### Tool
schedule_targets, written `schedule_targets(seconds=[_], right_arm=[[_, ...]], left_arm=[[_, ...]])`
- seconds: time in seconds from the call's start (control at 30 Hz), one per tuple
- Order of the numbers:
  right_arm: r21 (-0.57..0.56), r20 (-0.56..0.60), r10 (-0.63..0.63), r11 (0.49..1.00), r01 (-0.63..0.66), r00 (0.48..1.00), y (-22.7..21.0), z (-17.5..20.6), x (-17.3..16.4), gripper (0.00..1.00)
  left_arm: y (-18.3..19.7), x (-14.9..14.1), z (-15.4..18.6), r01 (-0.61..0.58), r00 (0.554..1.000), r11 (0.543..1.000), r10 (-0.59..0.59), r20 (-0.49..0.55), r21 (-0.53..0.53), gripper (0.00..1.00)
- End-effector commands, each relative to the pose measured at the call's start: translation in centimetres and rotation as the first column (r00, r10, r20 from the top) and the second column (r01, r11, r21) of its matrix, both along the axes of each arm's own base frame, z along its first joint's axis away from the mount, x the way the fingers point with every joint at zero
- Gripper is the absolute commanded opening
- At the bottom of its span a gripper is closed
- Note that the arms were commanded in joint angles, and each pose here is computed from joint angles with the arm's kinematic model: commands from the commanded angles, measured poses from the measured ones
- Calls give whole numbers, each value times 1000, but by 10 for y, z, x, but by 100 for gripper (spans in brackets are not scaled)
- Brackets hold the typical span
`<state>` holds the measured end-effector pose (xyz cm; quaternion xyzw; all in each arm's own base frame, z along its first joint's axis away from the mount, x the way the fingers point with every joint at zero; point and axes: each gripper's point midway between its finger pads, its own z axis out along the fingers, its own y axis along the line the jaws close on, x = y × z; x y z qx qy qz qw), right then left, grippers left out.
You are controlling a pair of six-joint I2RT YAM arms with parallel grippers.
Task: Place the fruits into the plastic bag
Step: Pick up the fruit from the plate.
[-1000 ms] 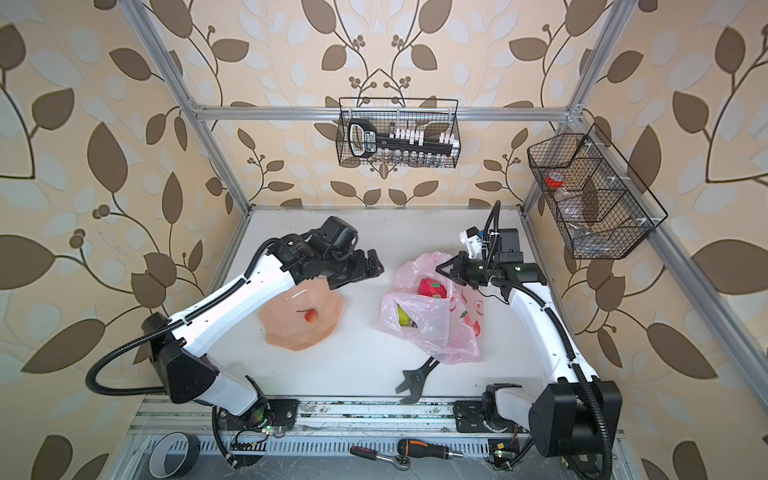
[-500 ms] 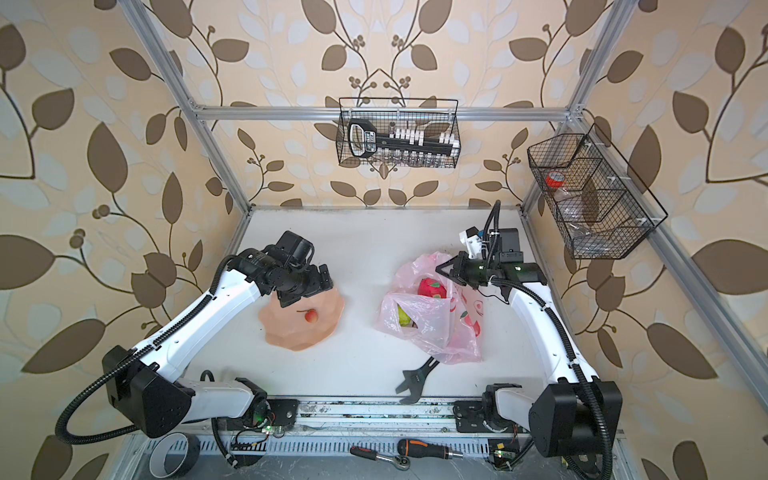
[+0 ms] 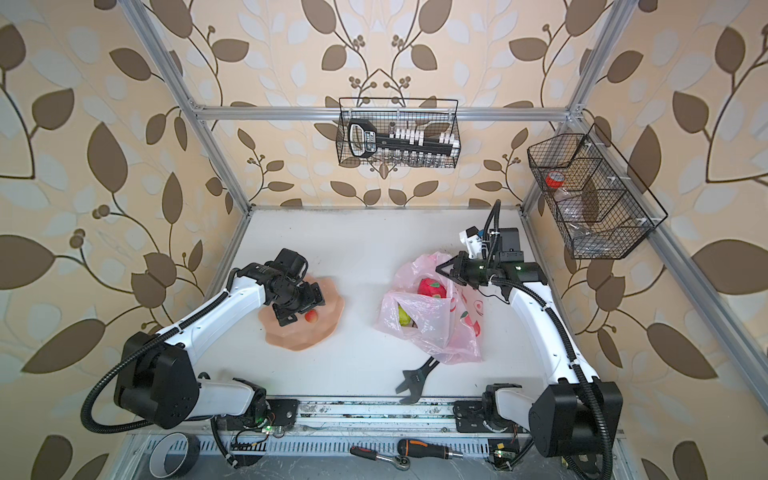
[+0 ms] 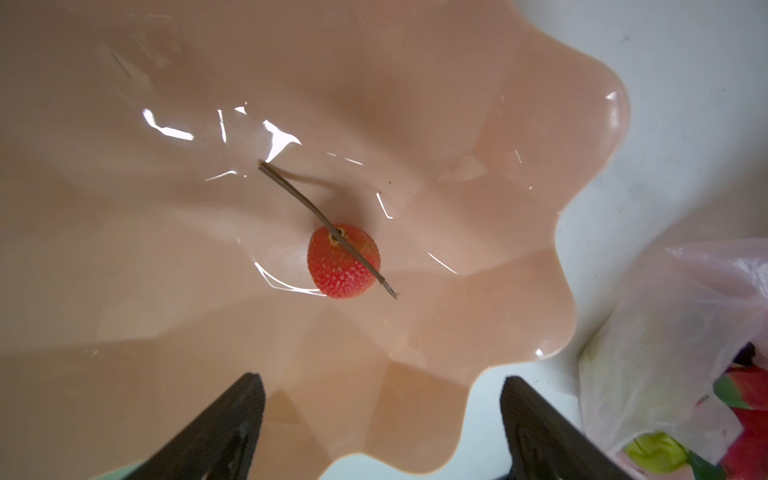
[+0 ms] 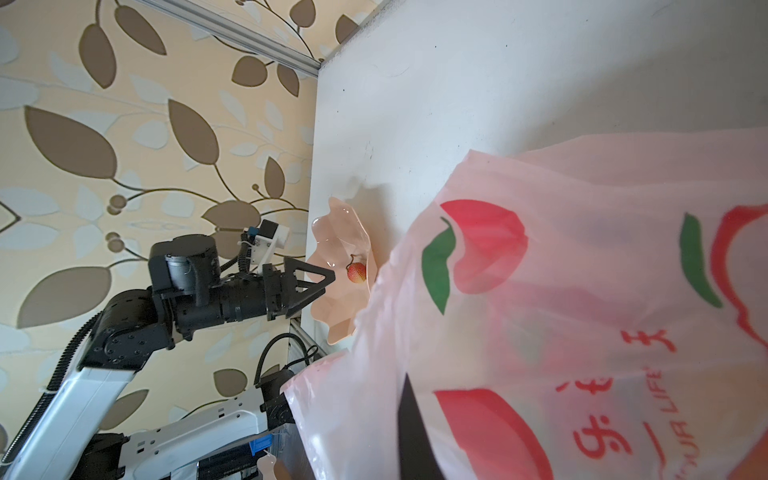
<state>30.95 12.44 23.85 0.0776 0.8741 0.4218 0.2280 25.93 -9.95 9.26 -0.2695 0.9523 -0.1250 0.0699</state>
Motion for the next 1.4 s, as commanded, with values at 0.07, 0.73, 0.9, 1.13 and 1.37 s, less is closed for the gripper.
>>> schedule_targets(seconds=[0.07,0.73,0.9,1.13,1.37], right_arm=[[-2,53,24,1000,-24,998,1,16,-1,0],[-5,48,24,1000,-24,999,0,14,-1,0],[-5,48,24,1000,-24,999,0,14,-1,0],[-7,50,21,1000,-21,999,-1,15,0,0],[-8,46,20,1000,-20,999,-1,13,1,0]], left_arm=[[1,10,-13,-86,996,994,85,-11,-62,86],[6,9,-56,-99,988,995,97,-123,-10,61],[9,8,-61,-91,987,996,91,-131,10,54],[12,9,-62,-82,988,996,84,-132,22,51],[12,7,-65,-70,988,997,72,-140,20,44]])
